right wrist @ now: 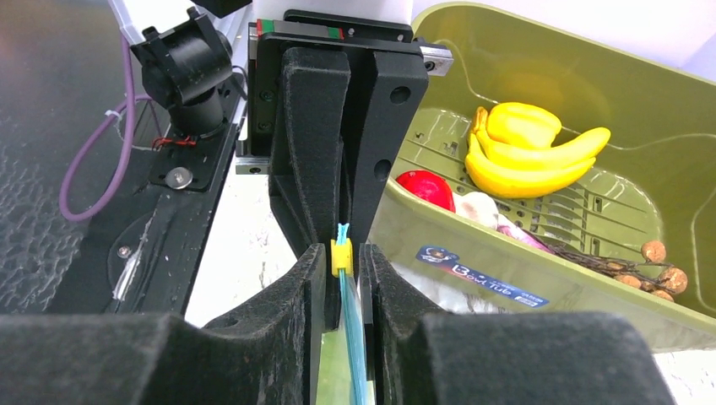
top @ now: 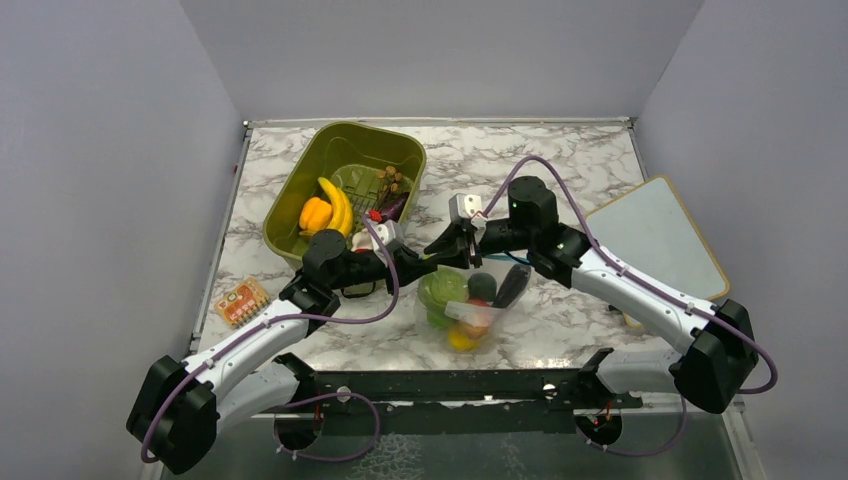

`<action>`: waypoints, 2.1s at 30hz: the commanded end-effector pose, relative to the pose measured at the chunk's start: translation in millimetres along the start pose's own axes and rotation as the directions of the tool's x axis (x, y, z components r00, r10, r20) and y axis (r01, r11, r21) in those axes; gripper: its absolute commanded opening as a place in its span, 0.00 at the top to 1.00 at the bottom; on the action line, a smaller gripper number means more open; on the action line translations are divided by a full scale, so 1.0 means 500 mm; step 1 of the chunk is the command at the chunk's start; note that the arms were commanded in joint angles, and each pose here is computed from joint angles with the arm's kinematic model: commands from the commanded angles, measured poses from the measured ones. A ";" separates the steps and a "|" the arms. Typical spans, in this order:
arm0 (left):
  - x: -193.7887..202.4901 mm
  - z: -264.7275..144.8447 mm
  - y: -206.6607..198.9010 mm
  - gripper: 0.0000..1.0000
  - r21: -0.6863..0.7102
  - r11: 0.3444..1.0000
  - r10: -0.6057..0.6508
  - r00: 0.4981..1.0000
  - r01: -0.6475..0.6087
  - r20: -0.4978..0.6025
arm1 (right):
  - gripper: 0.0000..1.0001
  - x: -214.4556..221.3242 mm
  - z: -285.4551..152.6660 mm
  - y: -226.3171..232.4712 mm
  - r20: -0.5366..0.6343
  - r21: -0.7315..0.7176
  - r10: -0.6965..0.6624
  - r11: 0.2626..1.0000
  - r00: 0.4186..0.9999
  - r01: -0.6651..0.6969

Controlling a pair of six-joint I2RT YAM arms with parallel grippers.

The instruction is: Open the zip-top bag and remove the fake food

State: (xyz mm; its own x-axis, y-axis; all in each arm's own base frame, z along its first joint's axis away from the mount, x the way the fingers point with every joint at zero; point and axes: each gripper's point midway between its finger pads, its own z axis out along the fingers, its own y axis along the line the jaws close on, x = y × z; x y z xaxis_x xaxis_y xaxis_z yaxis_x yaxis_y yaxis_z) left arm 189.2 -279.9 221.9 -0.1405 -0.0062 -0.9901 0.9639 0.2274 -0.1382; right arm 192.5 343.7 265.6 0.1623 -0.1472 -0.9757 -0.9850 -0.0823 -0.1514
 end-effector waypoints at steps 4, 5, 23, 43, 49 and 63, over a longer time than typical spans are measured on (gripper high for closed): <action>-0.044 -0.001 -0.001 1.00 -0.005 0.998 0.057 0.998 -0.057 0.041 | 0.76 -0.007 0.007 -0.002 -0.004 -0.013 -0.019 1.000 1.000 0.019; -0.044 -0.001 -0.001 1.00 -0.005 0.998 0.058 0.997 -0.058 0.041 | 0.77 -0.007 0.007 -0.002 -0.004 -0.013 -0.021 1.000 1.000 0.021; -0.042 -0.008 -0.006 1.00 0.000 0.997 0.074 0.997 -0.074 0.031 | 0.99 0.027 -0.031 -0.024 -0.109 0.124 -0.058 0.990 0.992 0.072; -0.058 -0.013 -0.013 0.87 0.003 0.996 0.088 0.996 -0.089 0.032 | 0.99 0.067 -0.066 -0.017 -0.203 0.131 -0.011 0.991 0.979 0.038; -0.091 -0.003 -0.026 0.67 0.051 0.995 0.083 0.995 -0.086 0.047 | 0.99 0.039 -0.063 -0.007 -0.163 0.099 -0.024 0.994 0.986 0.040; -0.087 0.004 -0.018 0.86 0.046 0.996 0.073 0.997 -0.074 0.029 | 0.99 0.033 -0.078 -0.006 -0.171 0.131 -0.029 0.990 0.985 0.052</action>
State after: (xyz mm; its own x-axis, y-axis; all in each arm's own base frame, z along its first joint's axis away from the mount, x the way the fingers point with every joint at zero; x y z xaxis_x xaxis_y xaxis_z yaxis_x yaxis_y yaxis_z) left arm 190.0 -280.6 250.1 -0.0949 0.0023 -0.9955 0.9723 0.2146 -0.0922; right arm 201.5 305.4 244.0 0.1759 -0.3263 -0.9288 -0.9798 0.0330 -0.1972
